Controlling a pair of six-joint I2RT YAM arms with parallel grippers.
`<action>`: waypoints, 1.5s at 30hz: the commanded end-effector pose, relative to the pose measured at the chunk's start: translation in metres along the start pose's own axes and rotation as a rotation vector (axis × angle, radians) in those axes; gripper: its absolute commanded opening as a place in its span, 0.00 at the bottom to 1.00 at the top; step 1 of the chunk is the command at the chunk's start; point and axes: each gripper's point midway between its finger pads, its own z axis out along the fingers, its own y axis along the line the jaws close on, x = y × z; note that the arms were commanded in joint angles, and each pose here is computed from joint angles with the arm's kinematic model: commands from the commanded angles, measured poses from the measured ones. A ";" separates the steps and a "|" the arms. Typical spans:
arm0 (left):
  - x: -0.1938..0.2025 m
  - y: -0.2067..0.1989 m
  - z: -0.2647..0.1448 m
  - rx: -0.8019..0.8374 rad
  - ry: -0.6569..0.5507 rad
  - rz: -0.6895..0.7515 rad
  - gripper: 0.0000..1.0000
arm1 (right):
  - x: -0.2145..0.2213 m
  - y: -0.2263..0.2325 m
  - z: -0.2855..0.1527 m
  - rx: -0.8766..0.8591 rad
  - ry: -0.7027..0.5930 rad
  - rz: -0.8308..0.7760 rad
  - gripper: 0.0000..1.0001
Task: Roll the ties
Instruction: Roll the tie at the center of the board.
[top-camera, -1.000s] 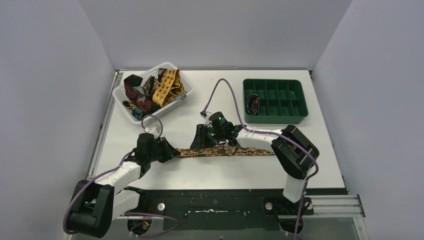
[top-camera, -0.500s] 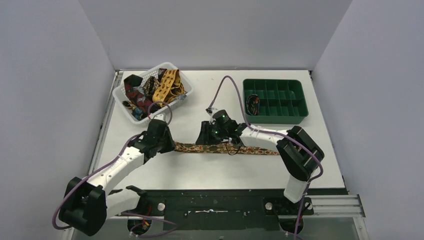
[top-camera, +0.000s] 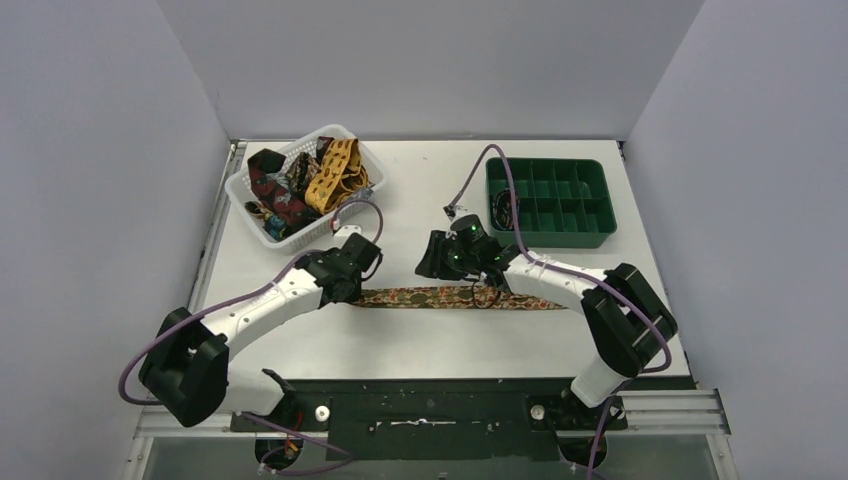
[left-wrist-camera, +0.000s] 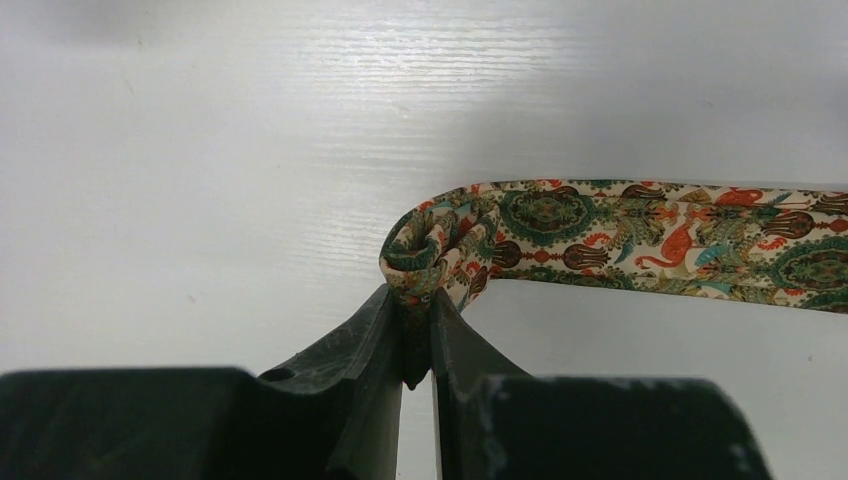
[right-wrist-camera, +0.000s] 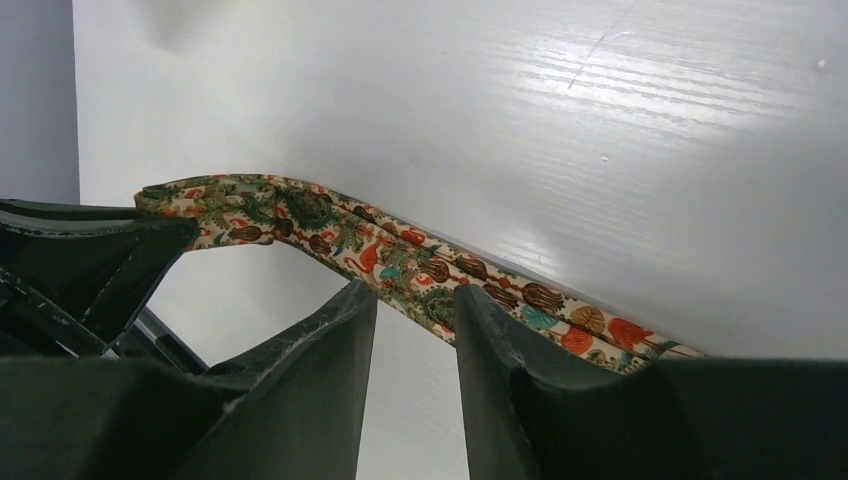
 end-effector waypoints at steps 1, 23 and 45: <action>-0.016 0.003 -0.007 -0.126 -0.061 0.041 0.12 | -0.018 -0.002 -0.013 0.021 -0.083 0.022 0.36; -0.010 -0.062 0.004 -0.140 -0.088 0.115 0.17 | -0.028 -0.040 -0.030 0.088 -0.137 0.136 0.38; -0.019 -0.130 -0.005 0.177 -0.065 0.009 0.51 | -0.032 -0.033 -0.035 0.006 -0.130 0.094 0.47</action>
